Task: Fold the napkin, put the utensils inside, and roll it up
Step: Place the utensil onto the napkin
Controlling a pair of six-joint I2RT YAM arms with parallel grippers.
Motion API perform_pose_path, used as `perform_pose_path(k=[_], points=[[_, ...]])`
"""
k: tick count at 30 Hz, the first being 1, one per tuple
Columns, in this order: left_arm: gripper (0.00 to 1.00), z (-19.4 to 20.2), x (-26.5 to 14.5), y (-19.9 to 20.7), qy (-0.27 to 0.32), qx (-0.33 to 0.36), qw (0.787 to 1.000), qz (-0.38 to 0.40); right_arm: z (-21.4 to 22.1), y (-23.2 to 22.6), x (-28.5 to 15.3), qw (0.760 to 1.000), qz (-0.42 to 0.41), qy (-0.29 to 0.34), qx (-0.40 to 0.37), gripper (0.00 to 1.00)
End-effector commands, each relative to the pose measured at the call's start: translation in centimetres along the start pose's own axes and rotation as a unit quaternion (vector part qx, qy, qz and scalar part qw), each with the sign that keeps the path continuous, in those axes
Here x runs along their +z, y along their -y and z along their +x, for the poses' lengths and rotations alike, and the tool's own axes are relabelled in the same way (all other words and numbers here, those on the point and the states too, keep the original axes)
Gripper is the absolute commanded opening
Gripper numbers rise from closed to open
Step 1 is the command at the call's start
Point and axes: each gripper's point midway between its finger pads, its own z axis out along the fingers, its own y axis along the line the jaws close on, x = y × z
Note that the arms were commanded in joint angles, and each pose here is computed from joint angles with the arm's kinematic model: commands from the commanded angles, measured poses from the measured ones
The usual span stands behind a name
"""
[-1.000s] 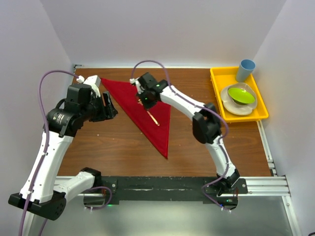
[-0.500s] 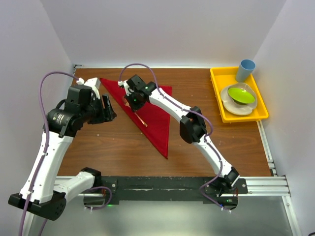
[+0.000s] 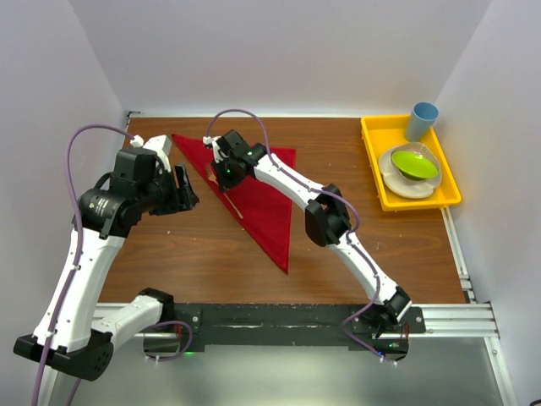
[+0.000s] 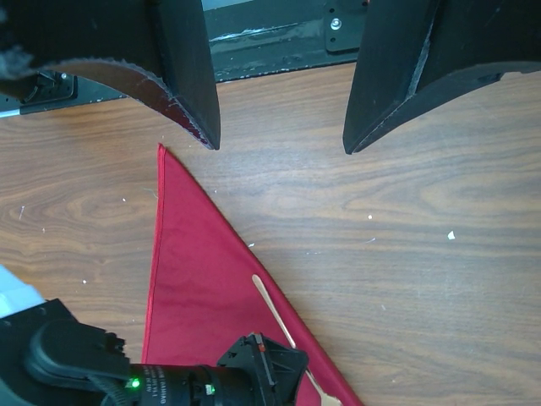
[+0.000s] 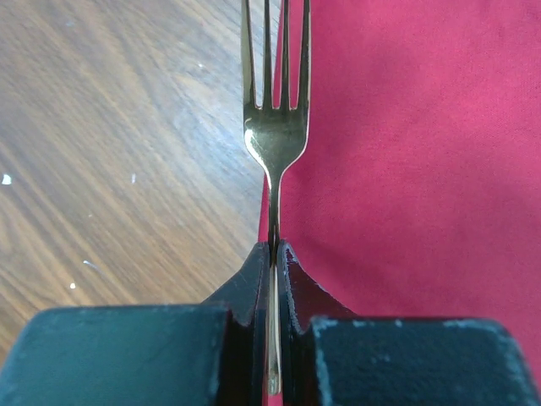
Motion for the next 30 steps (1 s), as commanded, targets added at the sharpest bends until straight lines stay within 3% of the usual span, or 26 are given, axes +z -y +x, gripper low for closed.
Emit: perform_pose_path(k=[1,8,14,30], points=[[0.65,-1.0,-1.3,0.3,0.026,0.011,1.0,0.008,-3.3,-0.6,-1.2,0.999,-0.005,0.05,-0.008,0.0],[0.65,-1.0,-1.3,0.3,0.025,0.01,1.0,0.008,-3.1,-0.3,-0.4,0.999,-0.001,0.053,-0.011,0.0],[0.65,-0.8,-1.6,0.3,0.027,0.007,1.0,0.009,-3.0,0.3,0.4,0.998,0.009,0.056,-0.017,0.08],[0.64,-0.6,-1.8,-0.3,0.028,0.0,1.0,-0.006,-3.3,1.4,2.4,0.997,0.027,0.078,-0.012,0.15]])
